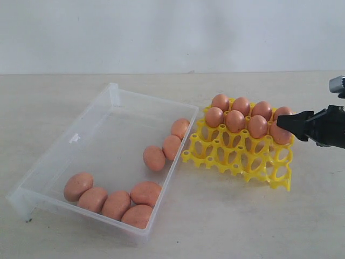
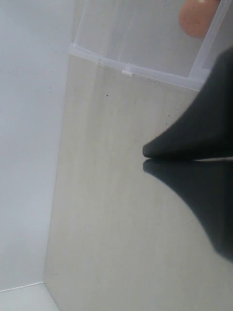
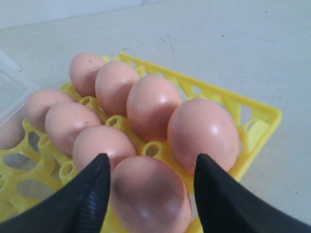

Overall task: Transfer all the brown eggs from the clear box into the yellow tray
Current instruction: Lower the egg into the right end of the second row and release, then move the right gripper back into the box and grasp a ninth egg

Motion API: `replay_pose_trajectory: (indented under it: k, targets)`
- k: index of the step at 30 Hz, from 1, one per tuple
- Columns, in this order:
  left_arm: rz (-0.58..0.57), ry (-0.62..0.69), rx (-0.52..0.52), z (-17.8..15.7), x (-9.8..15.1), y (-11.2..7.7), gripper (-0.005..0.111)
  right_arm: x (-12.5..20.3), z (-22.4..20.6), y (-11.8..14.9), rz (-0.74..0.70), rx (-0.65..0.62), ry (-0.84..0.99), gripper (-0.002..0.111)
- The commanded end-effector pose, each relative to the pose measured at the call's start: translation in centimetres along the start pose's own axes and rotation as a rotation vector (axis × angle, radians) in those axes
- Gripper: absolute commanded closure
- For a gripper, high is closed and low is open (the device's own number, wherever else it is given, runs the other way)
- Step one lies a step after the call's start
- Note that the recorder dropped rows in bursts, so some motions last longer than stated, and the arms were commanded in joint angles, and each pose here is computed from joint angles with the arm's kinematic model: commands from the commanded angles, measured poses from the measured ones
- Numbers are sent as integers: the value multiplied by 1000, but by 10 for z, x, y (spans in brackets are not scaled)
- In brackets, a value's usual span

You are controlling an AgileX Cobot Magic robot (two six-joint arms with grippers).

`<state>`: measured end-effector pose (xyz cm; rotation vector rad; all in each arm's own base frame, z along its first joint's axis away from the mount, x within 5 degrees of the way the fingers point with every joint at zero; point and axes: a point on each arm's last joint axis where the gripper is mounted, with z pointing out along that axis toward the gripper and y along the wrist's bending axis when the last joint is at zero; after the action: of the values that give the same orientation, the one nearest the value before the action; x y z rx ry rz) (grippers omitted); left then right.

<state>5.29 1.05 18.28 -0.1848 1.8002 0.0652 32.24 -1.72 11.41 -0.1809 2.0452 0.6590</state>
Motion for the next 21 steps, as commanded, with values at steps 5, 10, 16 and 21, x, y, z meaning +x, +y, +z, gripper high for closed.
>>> replay_pose_trajectory:
  k: [5, 10, 16, 21]
  targets:
    - [-9, -4, 4, 0, -1, 0, 111, -7, 0, 6, 103, -58, -56, 57]
    - [-9, -4, 4, 0, -1, 0, 111, -38, -15, 33, 84, -266, -237, 93]
    - [-9, -4, 4, 0, -1, 0, 111, -55, -19, 83, -80, -355, -186, 108]
    - [-9, -4, 4, 0, -1, 0, 111, -39, -15, 161, -514, -376, 98, 108]
